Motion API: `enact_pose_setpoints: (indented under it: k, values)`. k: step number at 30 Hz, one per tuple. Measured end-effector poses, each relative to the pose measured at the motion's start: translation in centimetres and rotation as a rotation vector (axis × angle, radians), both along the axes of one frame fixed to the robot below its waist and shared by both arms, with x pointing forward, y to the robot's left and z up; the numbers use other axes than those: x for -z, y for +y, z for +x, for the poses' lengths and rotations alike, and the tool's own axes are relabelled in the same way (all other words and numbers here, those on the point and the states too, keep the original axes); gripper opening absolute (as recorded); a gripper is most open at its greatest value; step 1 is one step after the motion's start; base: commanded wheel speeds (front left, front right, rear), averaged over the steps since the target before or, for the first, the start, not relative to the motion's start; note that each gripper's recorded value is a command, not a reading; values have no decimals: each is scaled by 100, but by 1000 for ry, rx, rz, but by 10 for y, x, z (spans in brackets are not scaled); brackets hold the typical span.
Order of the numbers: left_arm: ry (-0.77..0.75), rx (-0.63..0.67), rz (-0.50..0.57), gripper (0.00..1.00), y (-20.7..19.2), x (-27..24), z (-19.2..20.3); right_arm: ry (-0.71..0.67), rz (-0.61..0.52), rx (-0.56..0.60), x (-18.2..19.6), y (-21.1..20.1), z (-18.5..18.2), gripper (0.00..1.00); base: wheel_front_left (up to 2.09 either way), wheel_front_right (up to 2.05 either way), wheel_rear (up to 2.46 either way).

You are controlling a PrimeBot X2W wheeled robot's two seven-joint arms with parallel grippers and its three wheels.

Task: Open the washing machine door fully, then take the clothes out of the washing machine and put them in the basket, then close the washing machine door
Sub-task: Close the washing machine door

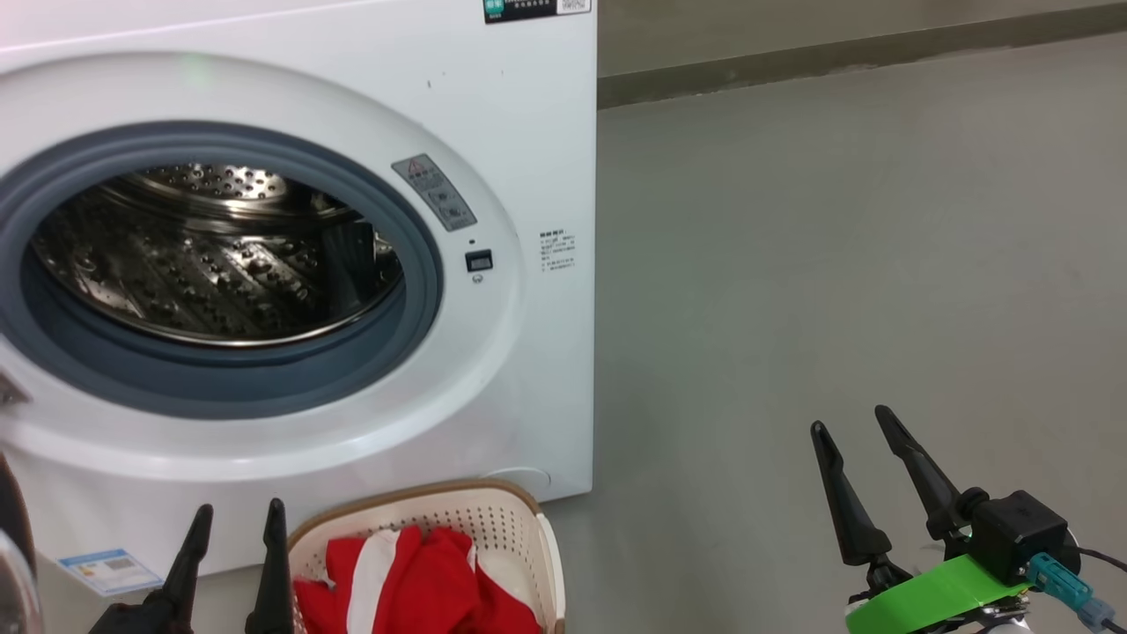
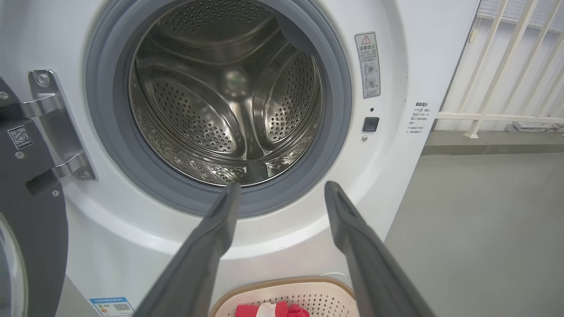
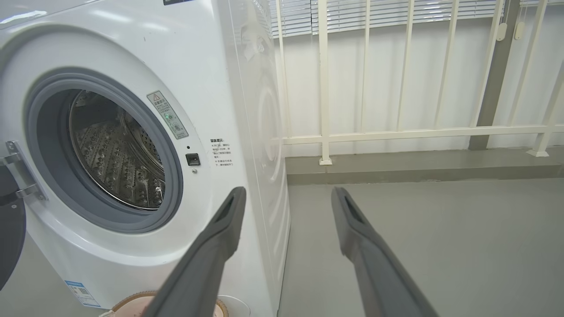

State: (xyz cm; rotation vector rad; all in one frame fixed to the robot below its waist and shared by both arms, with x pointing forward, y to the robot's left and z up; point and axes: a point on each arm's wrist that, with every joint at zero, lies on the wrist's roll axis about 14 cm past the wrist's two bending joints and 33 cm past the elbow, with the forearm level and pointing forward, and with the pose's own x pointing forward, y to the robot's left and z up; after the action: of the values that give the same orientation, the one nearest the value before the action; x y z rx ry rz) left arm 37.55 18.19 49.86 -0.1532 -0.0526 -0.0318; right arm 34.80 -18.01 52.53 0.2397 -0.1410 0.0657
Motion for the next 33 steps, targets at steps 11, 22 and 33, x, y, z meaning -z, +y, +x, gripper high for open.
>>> enact_pose_setpoints:
  k: [11,22,33]
  values:
    - [-2,3,0,100,-1,0,1,13,-3,1,4,-1,0,100,-179,179,0]
    - [-6,-20,-6,100,5,-2,0,19,-2,-11,6,3,3,100,-50,50,0]
    - [-28,-84,-1,100,19,-10,-8,19,-3,-61,6,19,10,100,0,0,0]
